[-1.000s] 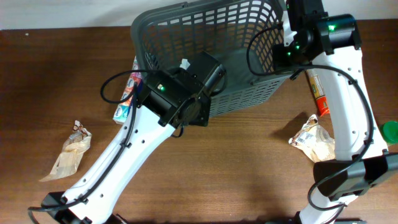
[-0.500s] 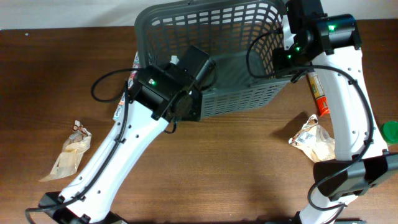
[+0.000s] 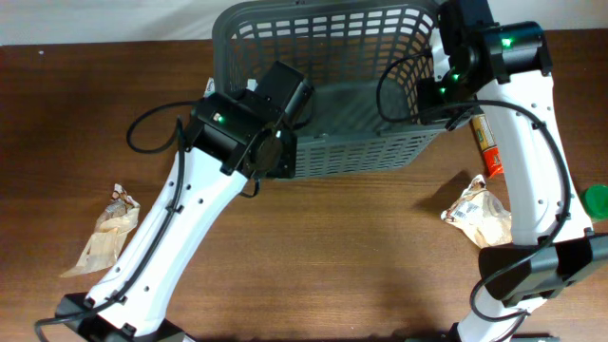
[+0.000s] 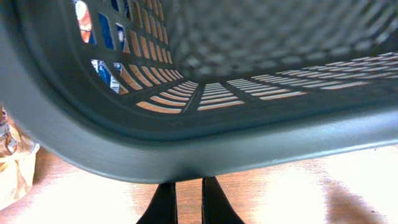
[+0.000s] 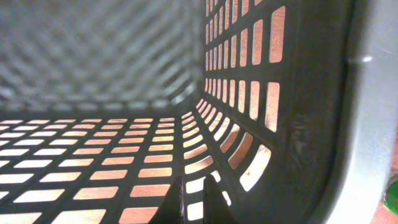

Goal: Pack container

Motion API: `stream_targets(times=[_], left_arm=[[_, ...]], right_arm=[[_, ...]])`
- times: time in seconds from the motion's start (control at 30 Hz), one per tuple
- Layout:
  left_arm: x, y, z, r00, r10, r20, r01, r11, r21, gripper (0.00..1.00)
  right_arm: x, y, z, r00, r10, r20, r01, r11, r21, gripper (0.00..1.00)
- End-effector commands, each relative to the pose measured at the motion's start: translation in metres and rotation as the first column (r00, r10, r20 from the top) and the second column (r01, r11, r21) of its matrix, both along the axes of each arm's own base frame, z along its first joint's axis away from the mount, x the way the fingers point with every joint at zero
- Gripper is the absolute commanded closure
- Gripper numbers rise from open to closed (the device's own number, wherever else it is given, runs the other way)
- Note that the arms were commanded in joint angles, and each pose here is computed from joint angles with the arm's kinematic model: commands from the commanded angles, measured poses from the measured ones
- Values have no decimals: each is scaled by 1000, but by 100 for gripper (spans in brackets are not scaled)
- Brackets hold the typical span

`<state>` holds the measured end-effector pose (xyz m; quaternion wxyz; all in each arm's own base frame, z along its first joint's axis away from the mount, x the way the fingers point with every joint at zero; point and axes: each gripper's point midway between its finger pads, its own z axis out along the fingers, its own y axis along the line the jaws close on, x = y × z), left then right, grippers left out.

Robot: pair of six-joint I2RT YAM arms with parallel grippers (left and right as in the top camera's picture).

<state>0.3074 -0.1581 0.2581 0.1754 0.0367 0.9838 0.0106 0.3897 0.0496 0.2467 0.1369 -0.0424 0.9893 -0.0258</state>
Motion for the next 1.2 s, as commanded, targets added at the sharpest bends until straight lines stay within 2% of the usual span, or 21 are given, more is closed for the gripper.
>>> stream_targets(times=[0.0,1.17], left_arm=[[7,10,-8,1000,-1,-12,2,999,44,98],[17,20,-5,1000,17,16,-17,998,55,98]], right_arm=[[-2,1,-5,1000,9,-24,-9,1000,3,96],[-7,5,-6,999,15,-42,-14,1000,23,96]])
